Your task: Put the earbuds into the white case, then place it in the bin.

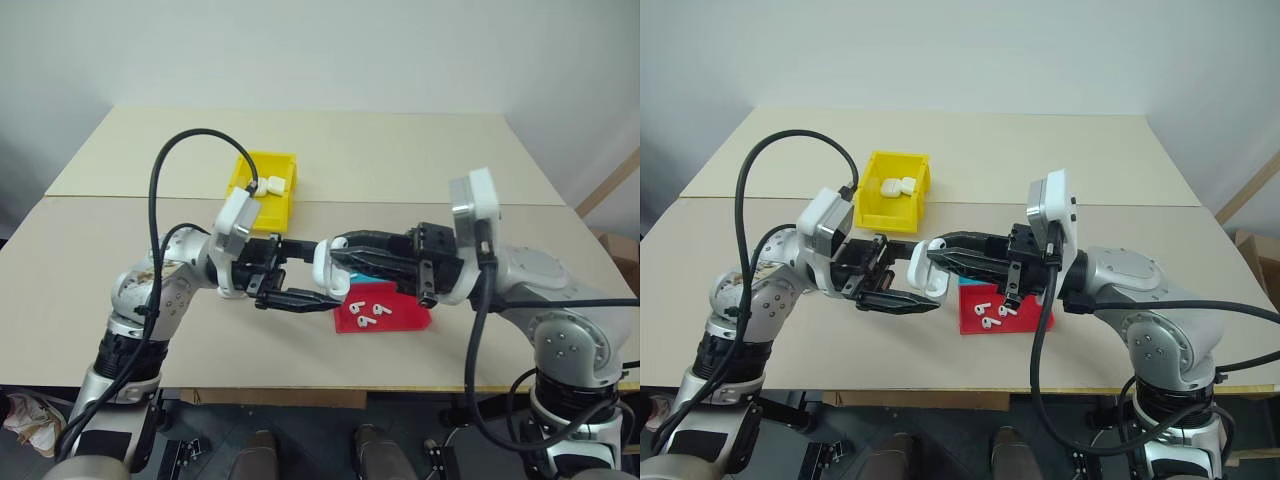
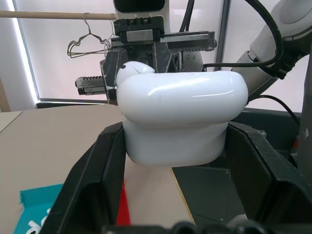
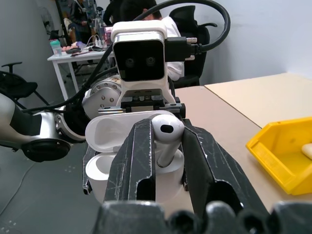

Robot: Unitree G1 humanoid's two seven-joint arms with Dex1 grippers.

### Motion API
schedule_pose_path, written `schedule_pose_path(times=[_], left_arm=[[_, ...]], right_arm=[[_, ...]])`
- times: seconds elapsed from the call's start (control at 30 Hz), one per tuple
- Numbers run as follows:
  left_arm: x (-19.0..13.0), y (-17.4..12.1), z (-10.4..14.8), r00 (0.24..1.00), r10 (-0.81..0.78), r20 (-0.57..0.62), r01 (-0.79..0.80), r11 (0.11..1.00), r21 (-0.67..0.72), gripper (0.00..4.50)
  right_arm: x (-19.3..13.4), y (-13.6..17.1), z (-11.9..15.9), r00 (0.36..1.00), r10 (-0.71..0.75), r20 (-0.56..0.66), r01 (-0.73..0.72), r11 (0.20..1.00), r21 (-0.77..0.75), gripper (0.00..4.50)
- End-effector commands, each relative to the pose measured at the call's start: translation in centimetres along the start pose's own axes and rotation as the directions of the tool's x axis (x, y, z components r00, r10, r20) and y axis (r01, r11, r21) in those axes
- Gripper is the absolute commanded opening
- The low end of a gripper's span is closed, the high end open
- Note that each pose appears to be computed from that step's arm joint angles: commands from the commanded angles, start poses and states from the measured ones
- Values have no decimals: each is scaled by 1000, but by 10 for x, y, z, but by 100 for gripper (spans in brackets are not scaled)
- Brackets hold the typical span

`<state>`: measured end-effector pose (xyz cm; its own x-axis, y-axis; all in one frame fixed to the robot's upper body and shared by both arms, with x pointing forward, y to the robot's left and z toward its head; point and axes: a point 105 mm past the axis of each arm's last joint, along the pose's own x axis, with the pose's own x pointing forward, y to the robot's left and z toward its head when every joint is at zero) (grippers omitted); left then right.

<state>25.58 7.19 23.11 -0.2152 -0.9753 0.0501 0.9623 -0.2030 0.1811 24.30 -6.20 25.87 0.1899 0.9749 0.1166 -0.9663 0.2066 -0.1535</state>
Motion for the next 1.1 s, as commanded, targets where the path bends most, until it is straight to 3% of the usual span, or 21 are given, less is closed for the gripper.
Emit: schedule_pose_path(times=[0.03, 0.73, 1.03, 1.1], left_arm=[[1, -1, 13, 1000, -23, 12, 22, 998, 61, 277], [-1, 1, 14, 1000, -24, 16, 23, 997, 67, 277], [-2, 2, 12, 1000, -18, 12, 17, 998, 68, 277], [-2, 3, 12, 1000, -16, 11, 16, 998, 68, 277]], right_arm=[[-3, 0, -4, 1000, -7, -20, 6, 999, -51, 66], [-4, 2, -8, 999, -5, -44, -2, 989, -150, 66], [-6, 1, -6, 998, 0, -63, -7, 993, -116, 361], [-7, 1, -4, 998, 2, -58, -8, 994, -112, 361]])
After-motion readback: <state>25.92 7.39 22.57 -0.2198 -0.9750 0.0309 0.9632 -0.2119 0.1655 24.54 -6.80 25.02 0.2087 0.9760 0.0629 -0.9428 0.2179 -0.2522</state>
